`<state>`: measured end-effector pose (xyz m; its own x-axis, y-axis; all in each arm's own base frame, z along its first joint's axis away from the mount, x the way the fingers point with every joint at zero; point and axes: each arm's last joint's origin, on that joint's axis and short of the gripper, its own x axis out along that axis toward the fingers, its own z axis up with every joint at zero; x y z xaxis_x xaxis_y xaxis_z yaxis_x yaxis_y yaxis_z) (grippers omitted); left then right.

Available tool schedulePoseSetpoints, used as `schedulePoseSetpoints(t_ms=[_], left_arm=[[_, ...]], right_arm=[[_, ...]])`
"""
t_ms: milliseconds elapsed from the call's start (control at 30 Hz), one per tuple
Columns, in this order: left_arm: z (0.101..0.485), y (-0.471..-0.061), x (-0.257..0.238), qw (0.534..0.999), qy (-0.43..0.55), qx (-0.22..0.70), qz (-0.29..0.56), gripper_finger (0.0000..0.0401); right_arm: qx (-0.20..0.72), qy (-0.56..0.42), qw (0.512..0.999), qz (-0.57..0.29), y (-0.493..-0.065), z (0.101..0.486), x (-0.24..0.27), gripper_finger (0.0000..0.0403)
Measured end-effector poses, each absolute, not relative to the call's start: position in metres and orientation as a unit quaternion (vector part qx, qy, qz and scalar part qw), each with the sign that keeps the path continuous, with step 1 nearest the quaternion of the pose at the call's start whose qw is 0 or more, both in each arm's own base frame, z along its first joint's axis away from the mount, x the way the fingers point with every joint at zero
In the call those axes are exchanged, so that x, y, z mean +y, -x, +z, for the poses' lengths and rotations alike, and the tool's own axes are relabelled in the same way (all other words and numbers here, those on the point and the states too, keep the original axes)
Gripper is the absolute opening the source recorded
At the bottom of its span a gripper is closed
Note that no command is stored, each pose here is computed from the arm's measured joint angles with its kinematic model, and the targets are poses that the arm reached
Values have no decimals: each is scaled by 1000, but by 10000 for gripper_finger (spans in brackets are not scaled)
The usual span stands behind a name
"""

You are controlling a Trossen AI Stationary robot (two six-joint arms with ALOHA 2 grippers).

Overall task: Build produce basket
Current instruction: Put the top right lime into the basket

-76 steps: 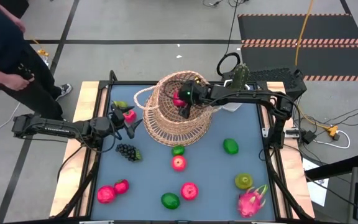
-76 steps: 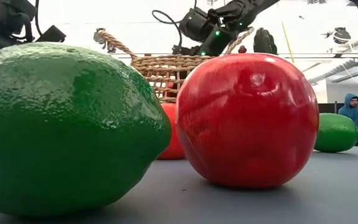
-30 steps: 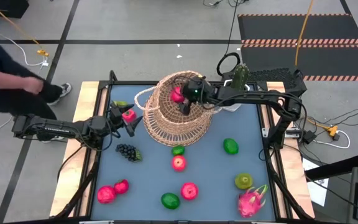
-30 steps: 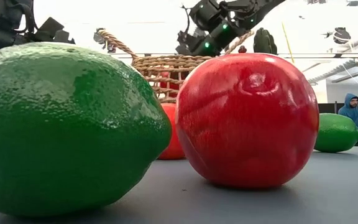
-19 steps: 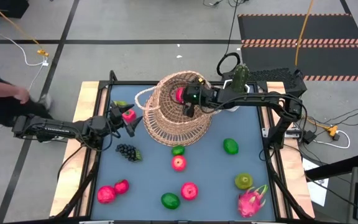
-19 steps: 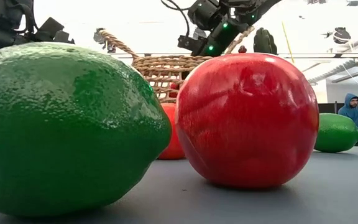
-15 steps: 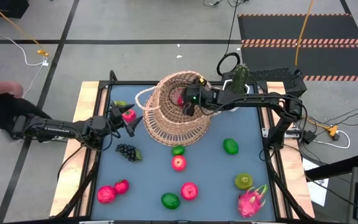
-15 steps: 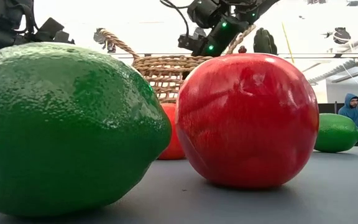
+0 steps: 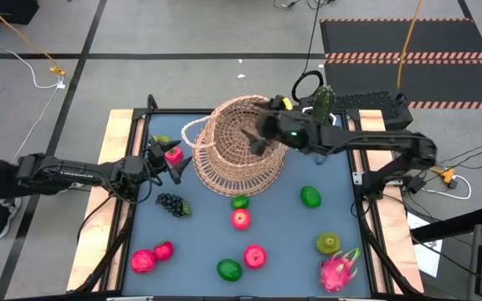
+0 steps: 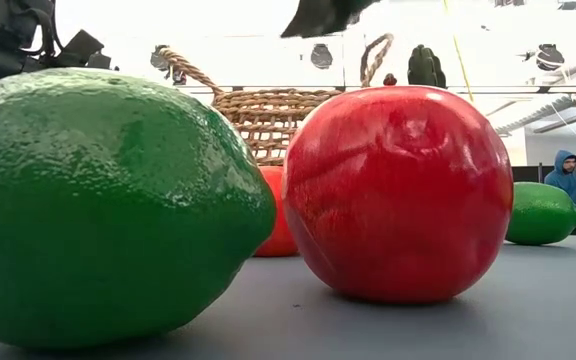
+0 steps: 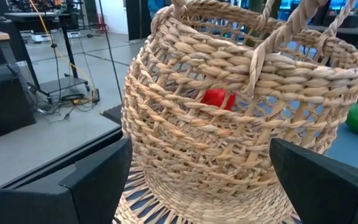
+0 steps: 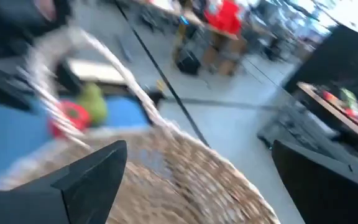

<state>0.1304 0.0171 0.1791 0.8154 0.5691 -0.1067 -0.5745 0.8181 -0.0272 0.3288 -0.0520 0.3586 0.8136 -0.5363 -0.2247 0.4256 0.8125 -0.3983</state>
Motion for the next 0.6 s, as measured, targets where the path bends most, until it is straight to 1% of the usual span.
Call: schedulePoseSetpoints(t_ms=[133,233,333,400,467,533,600], left_arm=[[179,-130,17,952,34,46,300,381],[179,-130,17,952,36,45,301,381],[179,-130,17,952,46,42,299,381],[179,-131,16,955,53,41,289,381],[179,-131,16,958,60,40,276,381],[179,-132,15,962,64,39,262,381],[180,-132,14,966,66,39,248,381]], right_arm=[[139,140,958,-207,-310,377,-22,396],[154,143,959,-190,-298,381,4,396],[191,170,941,-221,-286,376,35,395],[215,195,920,-262,-274,371,56,395],[221,206,905,-299,-263,366,74,395],[221,197,907,-300,-253,362,89,395],[222,159,921,-278,-245,358,101,395]])
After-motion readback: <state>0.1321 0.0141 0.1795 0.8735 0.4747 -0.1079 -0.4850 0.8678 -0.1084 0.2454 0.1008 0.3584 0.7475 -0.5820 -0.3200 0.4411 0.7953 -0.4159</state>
